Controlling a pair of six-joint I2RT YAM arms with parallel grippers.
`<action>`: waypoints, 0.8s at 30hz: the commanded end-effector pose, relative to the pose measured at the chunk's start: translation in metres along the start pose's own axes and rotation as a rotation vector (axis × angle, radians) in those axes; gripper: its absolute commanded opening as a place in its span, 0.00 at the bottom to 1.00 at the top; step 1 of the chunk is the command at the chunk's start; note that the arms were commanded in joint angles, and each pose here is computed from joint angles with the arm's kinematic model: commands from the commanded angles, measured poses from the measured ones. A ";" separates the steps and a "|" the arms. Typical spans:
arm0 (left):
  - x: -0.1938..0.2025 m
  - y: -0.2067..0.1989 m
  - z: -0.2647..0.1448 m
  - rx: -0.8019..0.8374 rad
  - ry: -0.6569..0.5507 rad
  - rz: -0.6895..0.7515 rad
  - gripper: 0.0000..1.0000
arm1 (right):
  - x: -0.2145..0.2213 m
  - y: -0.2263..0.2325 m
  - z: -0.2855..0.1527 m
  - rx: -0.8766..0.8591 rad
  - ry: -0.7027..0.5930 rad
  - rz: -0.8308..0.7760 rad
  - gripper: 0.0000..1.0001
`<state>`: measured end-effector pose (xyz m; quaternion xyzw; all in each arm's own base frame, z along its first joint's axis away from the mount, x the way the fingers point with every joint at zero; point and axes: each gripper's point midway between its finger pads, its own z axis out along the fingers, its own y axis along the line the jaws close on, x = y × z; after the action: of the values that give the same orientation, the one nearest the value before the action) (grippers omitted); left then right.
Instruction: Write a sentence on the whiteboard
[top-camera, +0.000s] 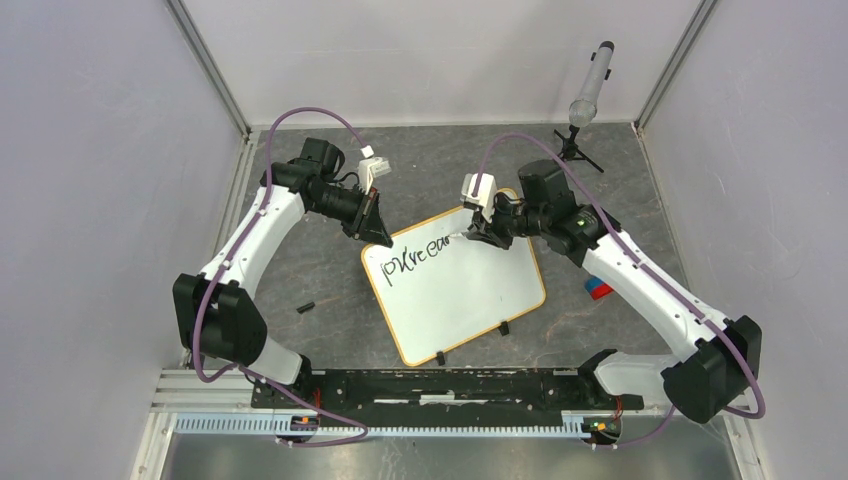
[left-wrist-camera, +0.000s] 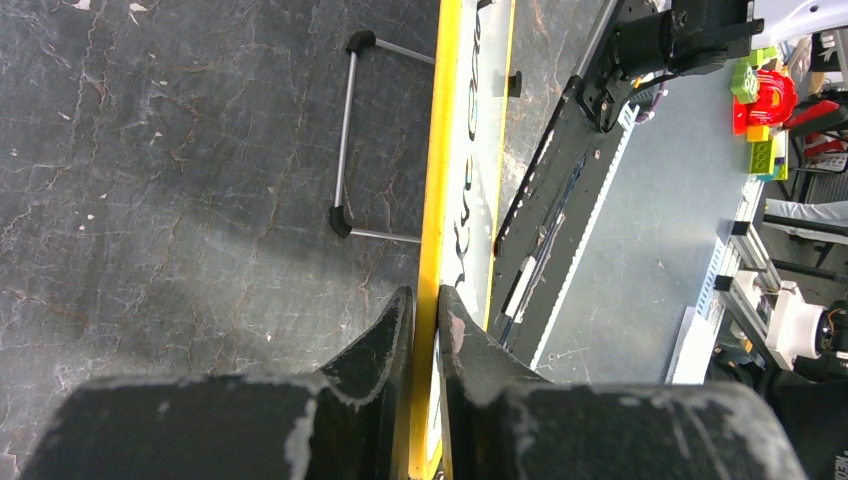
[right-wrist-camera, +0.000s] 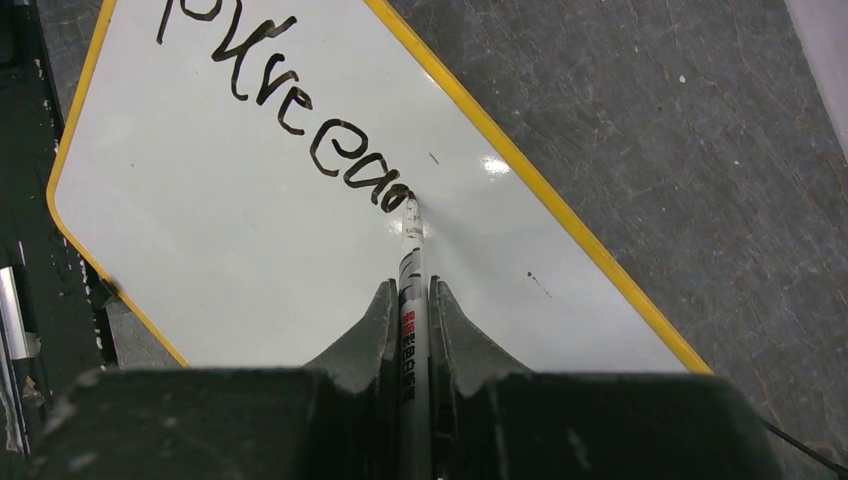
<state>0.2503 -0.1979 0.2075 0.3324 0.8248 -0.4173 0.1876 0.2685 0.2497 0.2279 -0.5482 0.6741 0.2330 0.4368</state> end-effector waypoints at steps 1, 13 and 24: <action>-0.001 -0.004 -0.003 -0.008 0.002 0.050 0.02 | -0.023 -0.006 -0.014 0.024 -0.052 -0.043 0.00; -0.003 -0.004 -0.004 -0.007 -0.002 0.053 0.02 | -0.020 -0.008 -0.013 0.034 -0.041 -0.046 0.00; -0.002 -0.004 -0.003 -0.006 -0.001 0.056 0.02 | -0.010 -0.016 -0.006 0.063 -0.012 -0.045 0.00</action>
<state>0.2499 -0.1982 0.2079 0.3322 0.8241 -0.4189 0.1871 0.2688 0.2445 0.2314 -0.5509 0.6741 0.2205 0.4399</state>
